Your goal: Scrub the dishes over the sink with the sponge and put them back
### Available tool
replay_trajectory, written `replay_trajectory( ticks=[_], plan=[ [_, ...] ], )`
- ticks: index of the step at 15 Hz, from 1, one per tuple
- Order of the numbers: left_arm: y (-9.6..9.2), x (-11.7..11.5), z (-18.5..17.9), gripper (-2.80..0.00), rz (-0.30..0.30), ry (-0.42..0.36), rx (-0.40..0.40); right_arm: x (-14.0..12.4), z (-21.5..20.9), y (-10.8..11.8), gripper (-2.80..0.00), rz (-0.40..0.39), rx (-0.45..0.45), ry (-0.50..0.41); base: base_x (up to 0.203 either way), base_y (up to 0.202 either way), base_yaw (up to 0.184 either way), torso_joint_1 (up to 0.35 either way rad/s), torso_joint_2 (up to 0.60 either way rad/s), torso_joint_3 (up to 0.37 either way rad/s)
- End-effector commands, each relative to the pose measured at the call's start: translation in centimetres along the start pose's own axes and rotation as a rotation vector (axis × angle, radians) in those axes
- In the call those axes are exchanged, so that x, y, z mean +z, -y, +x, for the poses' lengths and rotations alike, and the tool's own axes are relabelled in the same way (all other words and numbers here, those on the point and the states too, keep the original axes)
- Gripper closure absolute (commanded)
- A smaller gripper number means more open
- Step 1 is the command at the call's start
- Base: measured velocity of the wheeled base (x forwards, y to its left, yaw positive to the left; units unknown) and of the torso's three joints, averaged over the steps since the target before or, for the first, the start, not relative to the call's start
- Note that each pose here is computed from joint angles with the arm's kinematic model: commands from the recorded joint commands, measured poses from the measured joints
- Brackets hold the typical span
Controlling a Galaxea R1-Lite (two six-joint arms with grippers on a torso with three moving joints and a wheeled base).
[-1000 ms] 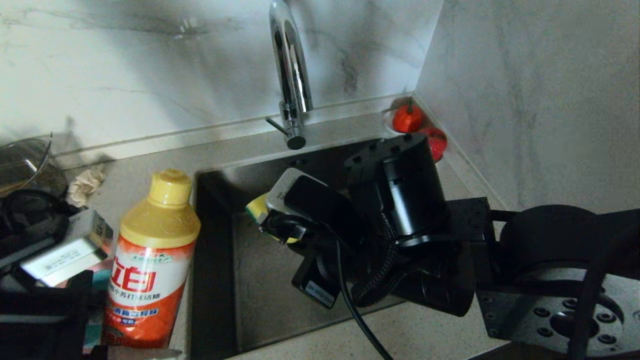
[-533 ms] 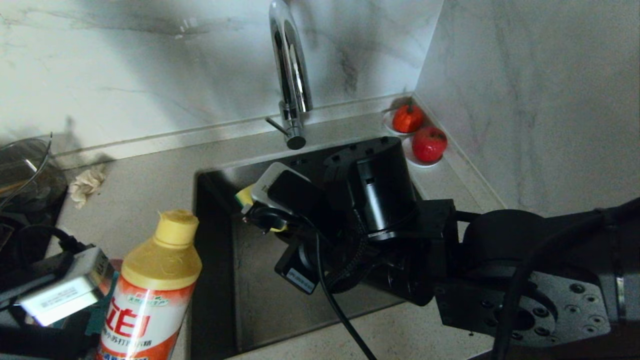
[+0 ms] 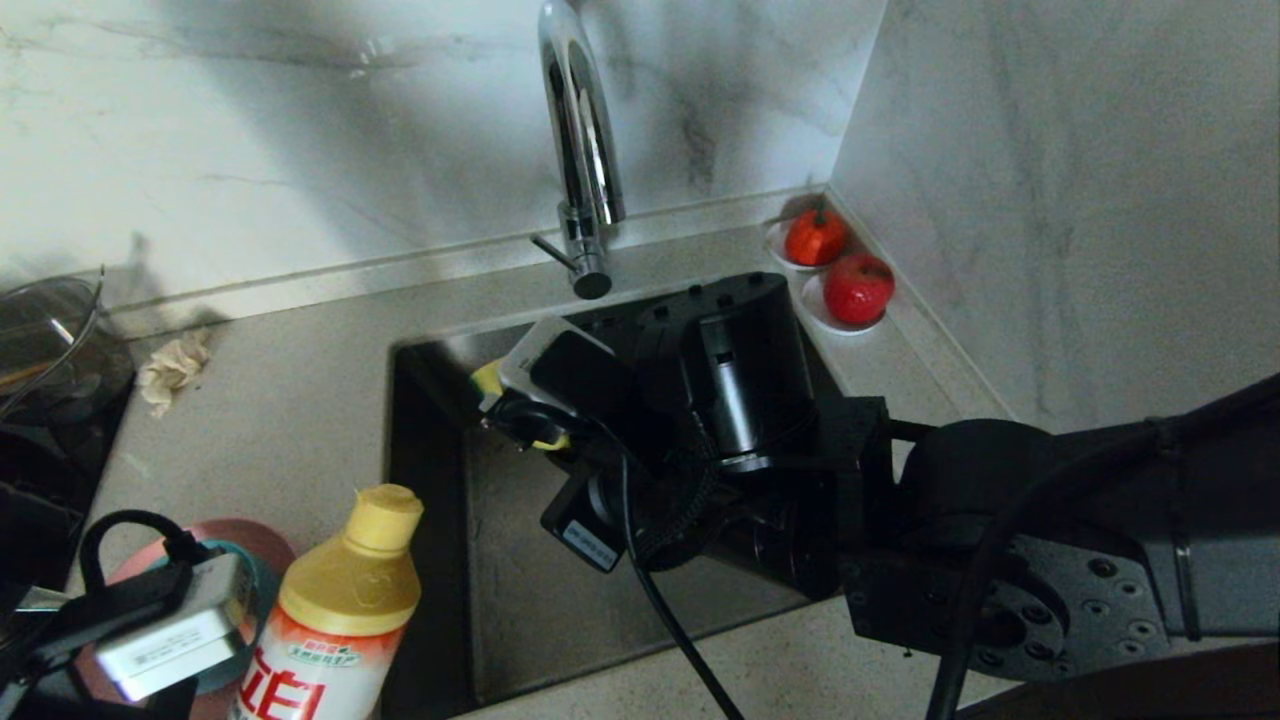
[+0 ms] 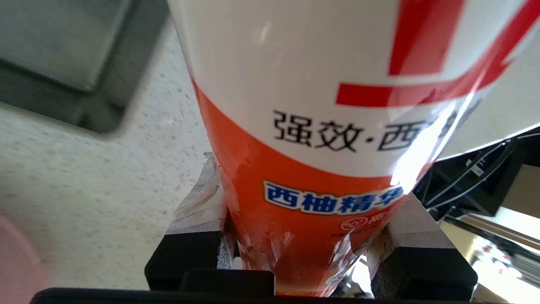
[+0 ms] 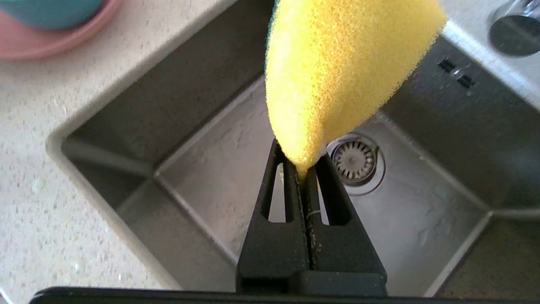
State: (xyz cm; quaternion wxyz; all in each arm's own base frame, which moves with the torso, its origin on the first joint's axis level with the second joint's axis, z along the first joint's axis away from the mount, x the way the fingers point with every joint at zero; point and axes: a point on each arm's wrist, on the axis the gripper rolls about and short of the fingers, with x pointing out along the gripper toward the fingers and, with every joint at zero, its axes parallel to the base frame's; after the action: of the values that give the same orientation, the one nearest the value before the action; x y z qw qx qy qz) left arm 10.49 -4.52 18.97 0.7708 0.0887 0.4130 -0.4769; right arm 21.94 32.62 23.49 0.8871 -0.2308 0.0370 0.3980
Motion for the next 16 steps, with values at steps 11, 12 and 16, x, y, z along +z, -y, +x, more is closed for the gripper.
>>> replay_trajectory(
  ticks=[11, 12, 16],
  plan=[
    [-1.3, 0.7, 1.2, 0.0, -0.097, -0.05, -0.024, -0.1, 1.2, -0.6, 0.0, -0.007, -0.019, -0.004, 0.0, 0.0, 0.0, 0.0, 0.0, 0.0],
    [-1.2, 0.7, 1.1, 0.0, -0.091, -0.043, -0.019, -0.1, 1.3, -0.6, 0.0, -0.008, -0.018, -0.005, 0.0, 0.0, 0.0, 0.0, 0.0, 0.0],
    [-1.5, 0.9, 1.3, 0.0, -0.112, -0.062, -0.029, 0.0, 1.1, -0.5, 0.0, -0.004, -0.03, -0.005, 0.0, 0.0, 0.0, 0.0, 0.0, 0.0]
  ],
)
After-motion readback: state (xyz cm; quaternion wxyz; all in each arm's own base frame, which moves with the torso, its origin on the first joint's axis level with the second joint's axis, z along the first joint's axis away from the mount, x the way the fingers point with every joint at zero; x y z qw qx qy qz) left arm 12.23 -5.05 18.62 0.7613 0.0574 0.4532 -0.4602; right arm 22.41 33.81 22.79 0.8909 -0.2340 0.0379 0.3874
